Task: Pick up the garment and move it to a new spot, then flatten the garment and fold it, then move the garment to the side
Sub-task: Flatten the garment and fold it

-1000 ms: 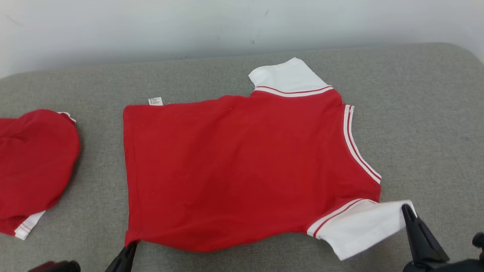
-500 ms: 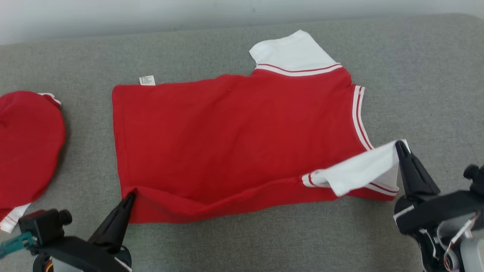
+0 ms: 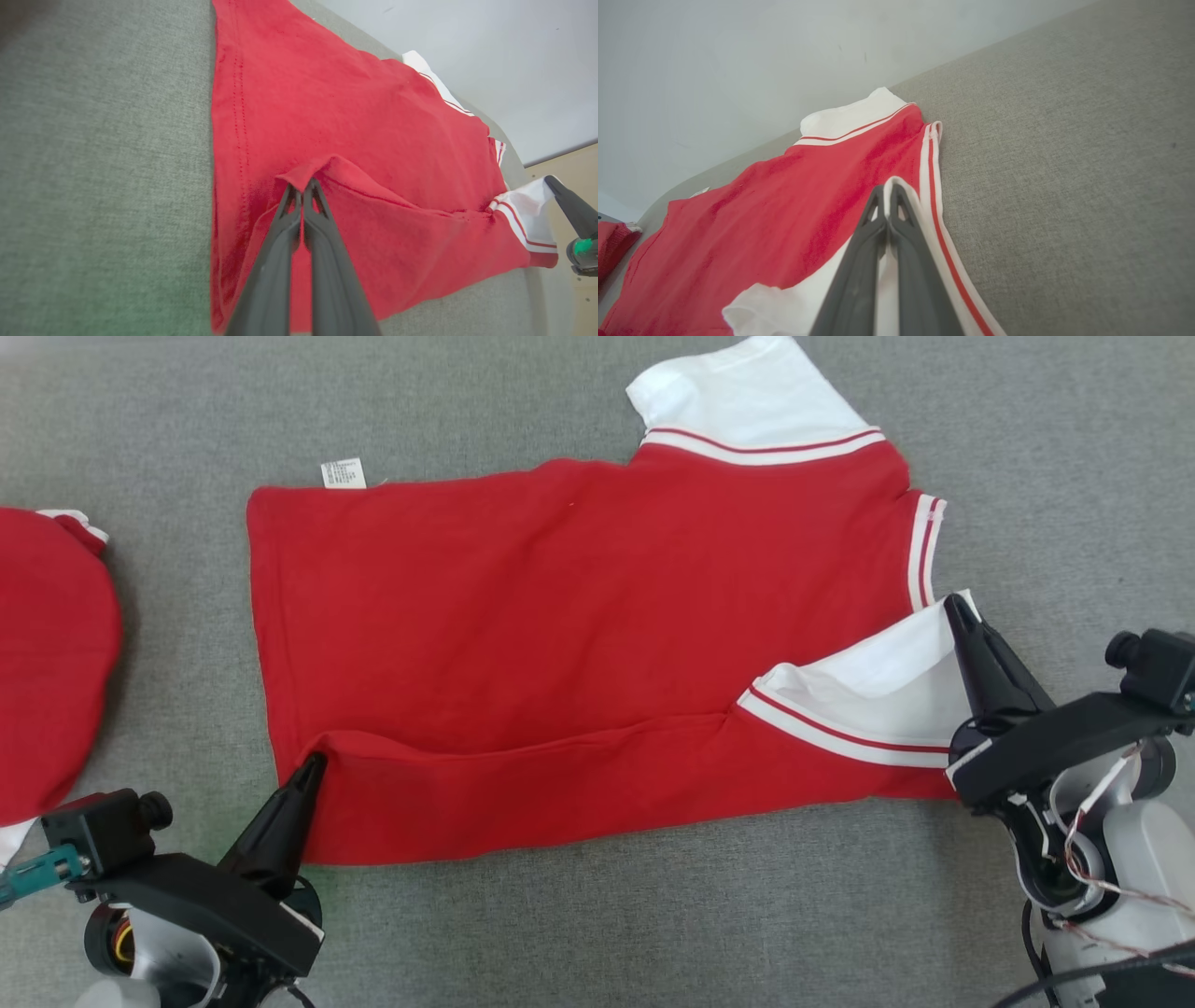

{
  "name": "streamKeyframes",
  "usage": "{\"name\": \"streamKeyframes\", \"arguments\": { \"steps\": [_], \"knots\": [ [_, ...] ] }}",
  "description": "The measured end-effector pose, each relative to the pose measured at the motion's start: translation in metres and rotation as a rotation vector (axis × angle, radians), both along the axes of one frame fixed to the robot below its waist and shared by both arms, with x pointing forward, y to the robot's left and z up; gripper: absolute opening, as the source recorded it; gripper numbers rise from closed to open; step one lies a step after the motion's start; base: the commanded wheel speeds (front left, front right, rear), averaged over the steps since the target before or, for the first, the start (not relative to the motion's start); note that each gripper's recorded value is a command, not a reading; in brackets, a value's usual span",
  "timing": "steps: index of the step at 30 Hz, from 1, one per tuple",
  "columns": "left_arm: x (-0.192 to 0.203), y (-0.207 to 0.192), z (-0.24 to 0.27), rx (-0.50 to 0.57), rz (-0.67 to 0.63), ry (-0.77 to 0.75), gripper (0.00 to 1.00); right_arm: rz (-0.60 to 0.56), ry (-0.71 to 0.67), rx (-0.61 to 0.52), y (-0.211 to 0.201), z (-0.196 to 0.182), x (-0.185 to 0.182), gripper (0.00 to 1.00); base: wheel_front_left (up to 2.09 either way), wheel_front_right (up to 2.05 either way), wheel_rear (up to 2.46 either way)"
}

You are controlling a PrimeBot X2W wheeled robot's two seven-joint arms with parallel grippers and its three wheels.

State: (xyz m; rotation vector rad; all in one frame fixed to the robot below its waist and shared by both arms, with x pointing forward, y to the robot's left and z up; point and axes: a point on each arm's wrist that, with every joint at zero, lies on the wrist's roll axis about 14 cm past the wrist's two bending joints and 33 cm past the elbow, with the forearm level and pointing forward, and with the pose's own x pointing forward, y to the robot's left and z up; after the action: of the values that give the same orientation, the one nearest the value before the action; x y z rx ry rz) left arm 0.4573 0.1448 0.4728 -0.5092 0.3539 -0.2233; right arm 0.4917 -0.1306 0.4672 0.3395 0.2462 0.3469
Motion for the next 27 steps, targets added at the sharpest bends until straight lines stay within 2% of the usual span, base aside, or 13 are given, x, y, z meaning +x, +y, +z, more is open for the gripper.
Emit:
{"name": "streamKeyframes", "arguments": {
  "steps": [7, 13, 14, 15, 16, 17, 22, 27],
  "knots": [
    [0.001, 0.005, -0.014, -0.001, 0.026, 0.032, 0.0, -0.007, 0.033, 0.003, -0.002, -0.019, 0.014, 0.0, 0.0, 0.0, 0.0],
    [-0.002, 0.009, -0.019, 0.003, 0.041, 0.048, 0.0, -0.046, 0.009, 0.059, -0.006, -0.016, 0.023, 0.0, 0.0, 0.0, 0.0],
    [-0.002, 0.009, -0.018, 0.003, 0.041, 0.047, 0.0, -0.05, 0.001, 0.071, -0.005, -0.014, 0.023, 0.33, 0.0, 0.0, 0.0],
    [-0.002, 0.009, -0.017, 0.0, 0.048, 0.04, 0.16, -0.052, -0.003, 0.082, -0.004, -0.013, 0.023, 0.79, 0.0, 0.0, 0.0],
    [-0.003, 0.01, -0.016, -0.001, 0.051, 0.038, 0.83, -0.056, -0.009, 0.091, -0.004, -0.012, 0.022, 1.0, 0.0, 0.0, 0.0],
    [-0.005, 0.011, -0.015, 0.0, 0.056, 0.037, 1.0, -0.061, -0.018, 0.101, -0.005, -0.009, 0.022, 1.0, 0.0, 0.0, 0.0],
    [-0.008, 0.026, -0.003, 0.034, 0.137, -0.03, 1.0, -0.094, -0.071, 0.12, -0.014, 0.002, 0.014, 1.0, 0.0, 0.0, 0.0],
    [-0.011, 0.045, 0.014, 0.128, 0.225, -0.123, 1.0, -0.145, -0.166, 0.118, -0.028, 0.021, 0.006, 1.0, 0.0, 0.0, 0.0]
  ]
}}
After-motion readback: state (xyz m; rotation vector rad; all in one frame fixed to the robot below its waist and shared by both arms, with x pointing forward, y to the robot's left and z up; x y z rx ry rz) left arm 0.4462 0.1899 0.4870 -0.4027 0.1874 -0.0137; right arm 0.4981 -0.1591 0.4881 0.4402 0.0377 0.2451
